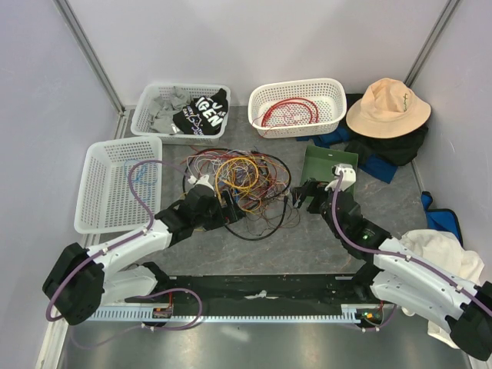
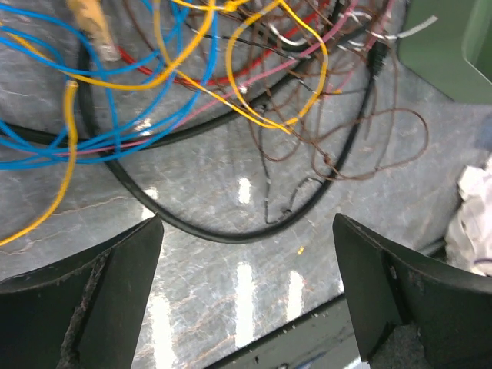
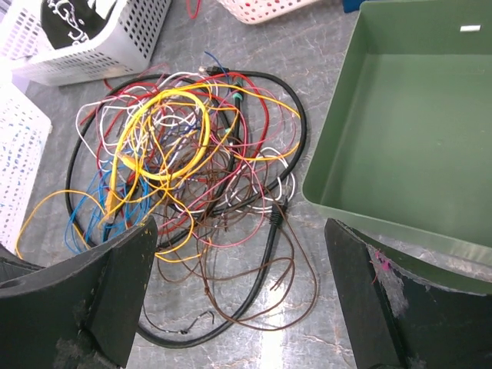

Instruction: Untangle the cables

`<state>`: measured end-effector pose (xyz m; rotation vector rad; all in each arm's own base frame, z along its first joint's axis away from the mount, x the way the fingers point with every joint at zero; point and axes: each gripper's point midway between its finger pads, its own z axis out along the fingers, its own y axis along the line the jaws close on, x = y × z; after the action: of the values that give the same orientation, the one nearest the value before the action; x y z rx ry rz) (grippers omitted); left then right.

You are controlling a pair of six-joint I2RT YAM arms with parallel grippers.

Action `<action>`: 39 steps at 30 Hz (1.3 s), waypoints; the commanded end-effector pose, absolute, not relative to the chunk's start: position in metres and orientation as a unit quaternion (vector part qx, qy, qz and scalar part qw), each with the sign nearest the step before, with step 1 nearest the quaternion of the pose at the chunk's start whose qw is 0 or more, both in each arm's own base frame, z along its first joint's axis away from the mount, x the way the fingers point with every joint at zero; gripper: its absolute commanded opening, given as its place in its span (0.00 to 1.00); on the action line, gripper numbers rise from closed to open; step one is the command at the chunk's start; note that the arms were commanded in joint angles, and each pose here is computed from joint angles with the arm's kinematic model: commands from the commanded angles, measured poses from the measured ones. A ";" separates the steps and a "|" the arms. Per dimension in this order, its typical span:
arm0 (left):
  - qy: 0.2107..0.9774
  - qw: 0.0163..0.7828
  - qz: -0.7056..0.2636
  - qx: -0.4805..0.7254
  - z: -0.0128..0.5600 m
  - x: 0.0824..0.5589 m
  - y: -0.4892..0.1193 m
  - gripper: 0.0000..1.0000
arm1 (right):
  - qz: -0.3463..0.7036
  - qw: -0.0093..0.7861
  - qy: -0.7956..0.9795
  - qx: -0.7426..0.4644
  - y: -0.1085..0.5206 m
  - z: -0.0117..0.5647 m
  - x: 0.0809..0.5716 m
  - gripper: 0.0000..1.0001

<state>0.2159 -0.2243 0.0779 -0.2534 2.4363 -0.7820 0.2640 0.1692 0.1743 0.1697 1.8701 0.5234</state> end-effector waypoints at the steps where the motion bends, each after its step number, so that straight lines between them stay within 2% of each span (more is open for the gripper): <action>1: 0.880 0.315 -0.351 -0.047 0.110 0.219 -0.242 0.95 | 0.268 0.591 0.758 0.067 0.175 0.203 0.261 0.98; 2: 0.876 0.322 -0.357 -0.036 0.116 0.220 -0.245 0.94 | 0.303 0.594 0.744 0.046 0.185 0.214 0.254 0.98; 4: 0.869 0.344 -0.354 -0.013 0.127 0.223 -0.245 0.93 | 0.311 0.595 0.741 -0.009 0.194 0.218 0.247 0.98; 8: 0.865 0.387 -0.319 0.003 0.155 0.233 -0.247 0.93 | 0.282 0.559 0.778 -0.056 0.198 0.200 0.241 0.98; 13: 0.874 0.411 -0.259 -0.016 0.174 0.260 -0.243 0.93 | 0.236 0.552 0.798 -0.042 0.187 0.192 0.249 0.98; 17: 0.881 0.418 -0.213 -0.068 0.198 0.304 -0.223 0.94 | 0.233 0.556 0.798 -0.019 0.180 0.193 0.250 0.98; 22: 0.902 0.350 -0.214 -0.138 0.163 0.352 -0.200 0.90 | 0.240 0.558 0.794 -0.022 0.180 0.194 0.247 0.98; 29: 0.913 0.330 -0.173 -0.166 0.130 0.394 -0.188 0.87 | 0.253 0.561 0.788 -0.020 0.181 0.198 0.243 0.98; 39: 0.937 0.271 -0.126 -0.183 0.061 0.414 -0.172 0.83 | 0.252 0.569 0.783 -0.015 0.177 0.205 0.243 0.98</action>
<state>0.4062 -0.1710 0.0707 -0.5196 2.5005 -0.3519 0.2406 0.1765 0.1865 -0.0542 1.8838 0.5728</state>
